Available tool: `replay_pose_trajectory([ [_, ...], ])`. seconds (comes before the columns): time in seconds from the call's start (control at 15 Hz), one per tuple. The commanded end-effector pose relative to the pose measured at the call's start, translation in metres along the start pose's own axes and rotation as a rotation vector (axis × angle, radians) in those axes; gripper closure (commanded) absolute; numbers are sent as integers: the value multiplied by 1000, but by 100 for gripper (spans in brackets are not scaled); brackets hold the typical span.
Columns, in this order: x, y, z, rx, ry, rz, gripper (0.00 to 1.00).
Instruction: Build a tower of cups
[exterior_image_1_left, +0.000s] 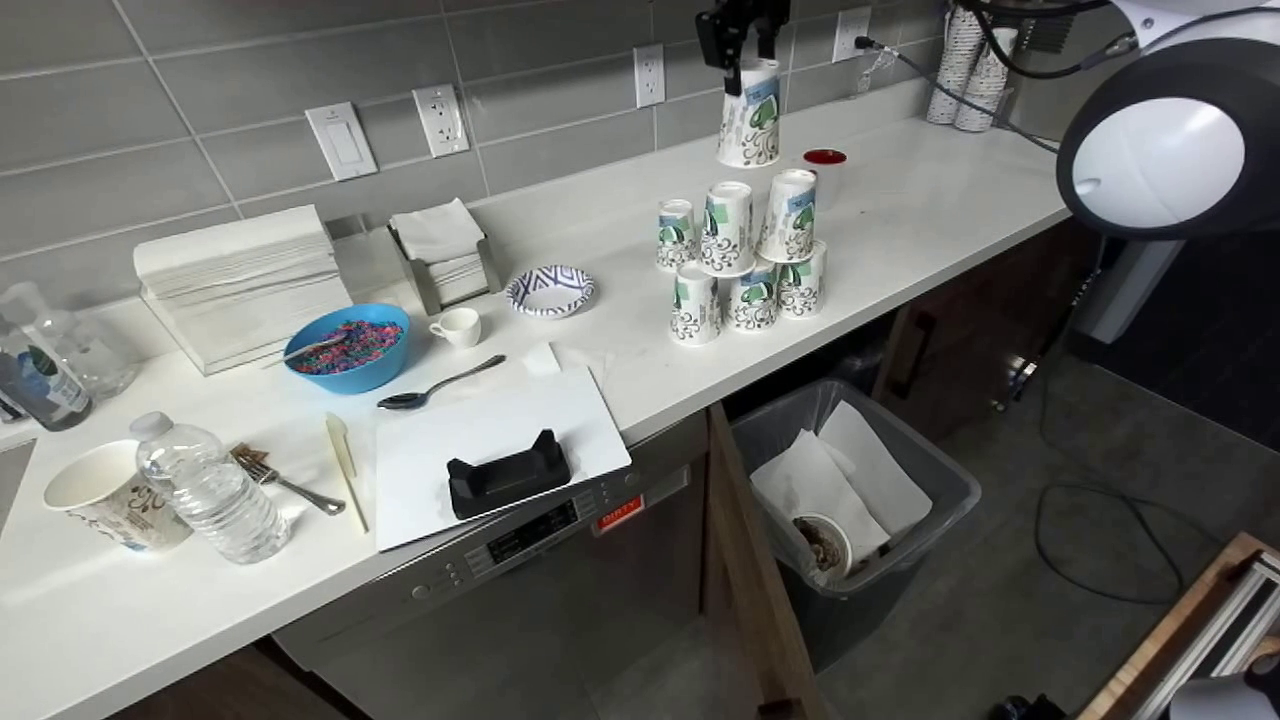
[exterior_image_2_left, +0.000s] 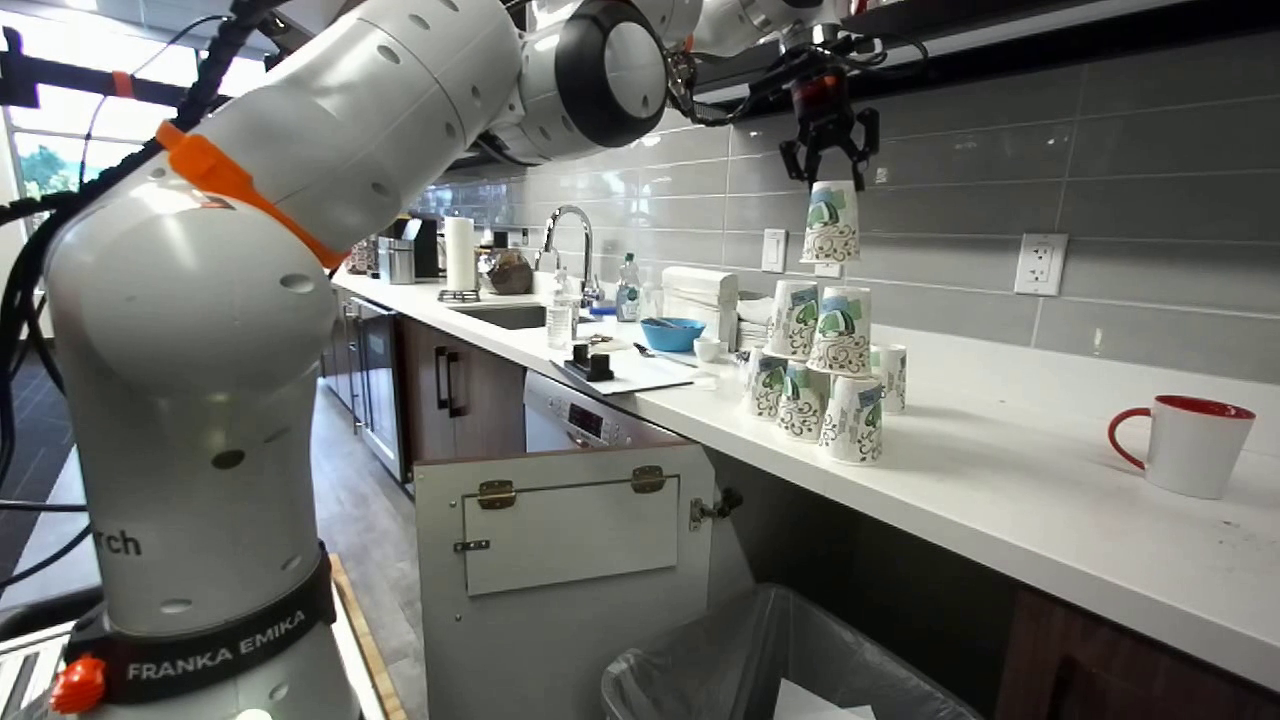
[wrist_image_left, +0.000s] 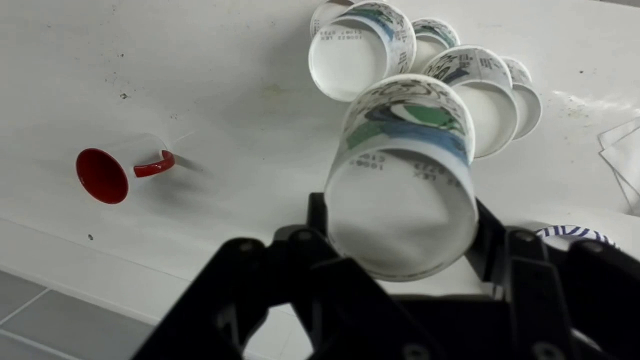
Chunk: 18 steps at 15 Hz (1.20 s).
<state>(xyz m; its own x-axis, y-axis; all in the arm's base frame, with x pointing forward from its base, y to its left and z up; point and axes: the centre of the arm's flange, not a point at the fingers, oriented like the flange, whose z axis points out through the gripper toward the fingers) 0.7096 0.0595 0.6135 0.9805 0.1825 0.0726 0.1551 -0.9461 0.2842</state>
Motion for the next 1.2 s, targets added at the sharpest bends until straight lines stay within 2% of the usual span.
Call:
replay_pose_trajectory([
  [0.0, -15, -1, 13, 20, -16, 31, 60],
  [1.13, -36, 1, 37, 47, -56, 90, 60],
])
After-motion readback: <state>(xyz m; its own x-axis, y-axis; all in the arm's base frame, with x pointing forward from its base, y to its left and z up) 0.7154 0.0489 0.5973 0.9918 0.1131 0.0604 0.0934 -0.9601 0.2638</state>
